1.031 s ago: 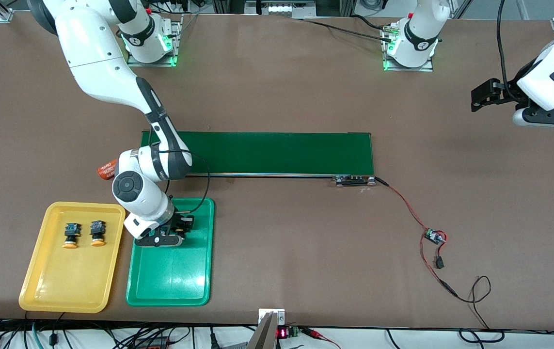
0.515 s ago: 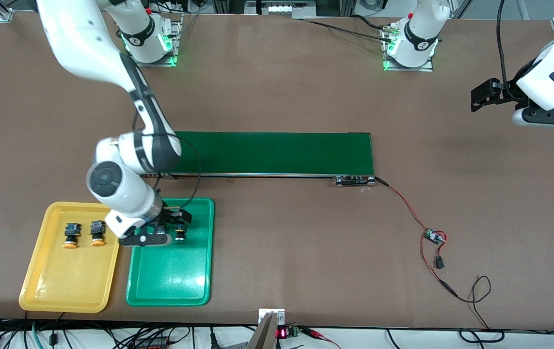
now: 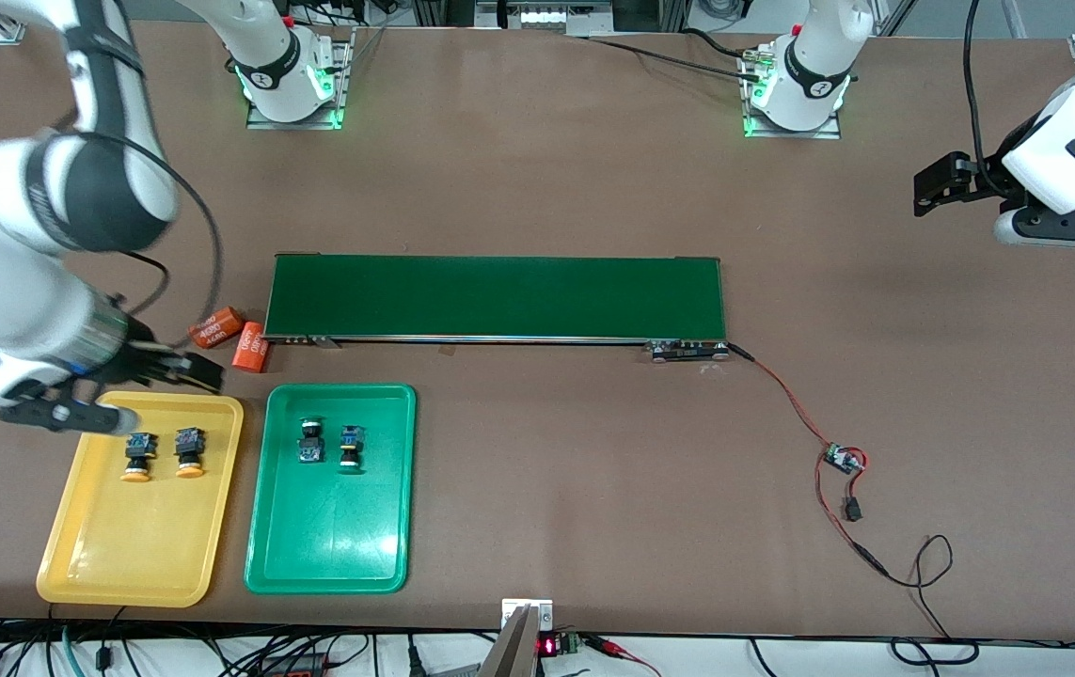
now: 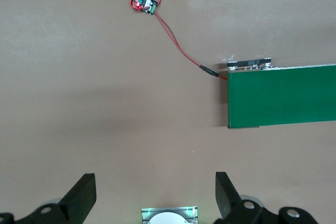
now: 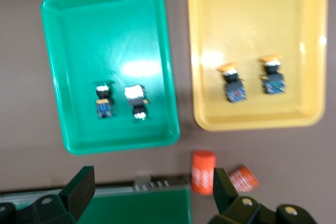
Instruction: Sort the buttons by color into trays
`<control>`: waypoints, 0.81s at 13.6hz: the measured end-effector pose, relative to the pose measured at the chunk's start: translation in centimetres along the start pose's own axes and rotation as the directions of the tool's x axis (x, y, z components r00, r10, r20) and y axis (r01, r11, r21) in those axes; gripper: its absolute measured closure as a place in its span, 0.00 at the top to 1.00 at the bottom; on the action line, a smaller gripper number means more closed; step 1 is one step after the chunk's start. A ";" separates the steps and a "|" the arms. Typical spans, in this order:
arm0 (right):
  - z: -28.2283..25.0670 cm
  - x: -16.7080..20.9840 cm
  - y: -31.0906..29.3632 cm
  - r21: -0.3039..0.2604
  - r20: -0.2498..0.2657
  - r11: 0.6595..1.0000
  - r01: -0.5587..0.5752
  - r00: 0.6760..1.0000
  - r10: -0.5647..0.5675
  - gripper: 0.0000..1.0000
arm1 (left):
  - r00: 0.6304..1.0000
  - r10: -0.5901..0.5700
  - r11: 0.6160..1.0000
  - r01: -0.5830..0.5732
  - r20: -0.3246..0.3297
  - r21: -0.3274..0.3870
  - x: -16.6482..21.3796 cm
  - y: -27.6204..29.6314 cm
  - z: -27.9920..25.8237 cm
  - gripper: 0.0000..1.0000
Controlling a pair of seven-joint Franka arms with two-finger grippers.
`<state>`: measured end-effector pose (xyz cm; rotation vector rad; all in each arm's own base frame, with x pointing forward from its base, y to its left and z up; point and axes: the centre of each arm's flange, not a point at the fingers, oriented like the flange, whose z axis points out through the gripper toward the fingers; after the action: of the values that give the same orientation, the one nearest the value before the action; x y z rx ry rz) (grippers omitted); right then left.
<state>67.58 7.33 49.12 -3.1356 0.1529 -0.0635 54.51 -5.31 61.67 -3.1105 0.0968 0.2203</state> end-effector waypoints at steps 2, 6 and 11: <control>-2.9 -1.0 2.3 -0.028 0.010 0.999 0.041 0.999 -0.041 1.00 | 1.000 0.000 1.000 0.000 0.000 0.000 0.0 0.0 0.0 1.00; -7.0 -2.5 10.6 -0.047 0.037 0.995 0.083 0.996 -0.082 1.00 | 1.000 0.000 1.000 0.000 0.000 0.000 0.0 0.0 0.0 1.00; -9.4 -5.1 12.6 -0.021 0.092 0.998 0.066 0.994 -0.064 1.00 | 1.000 0.000 1.000 0.000 0.000 0.000 0.0 0.0 0.0 1.00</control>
<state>60.87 -4.71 58.31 -3.1593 0.0522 0.0826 54.51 -5.32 61.67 -3.1105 0.0972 0.2204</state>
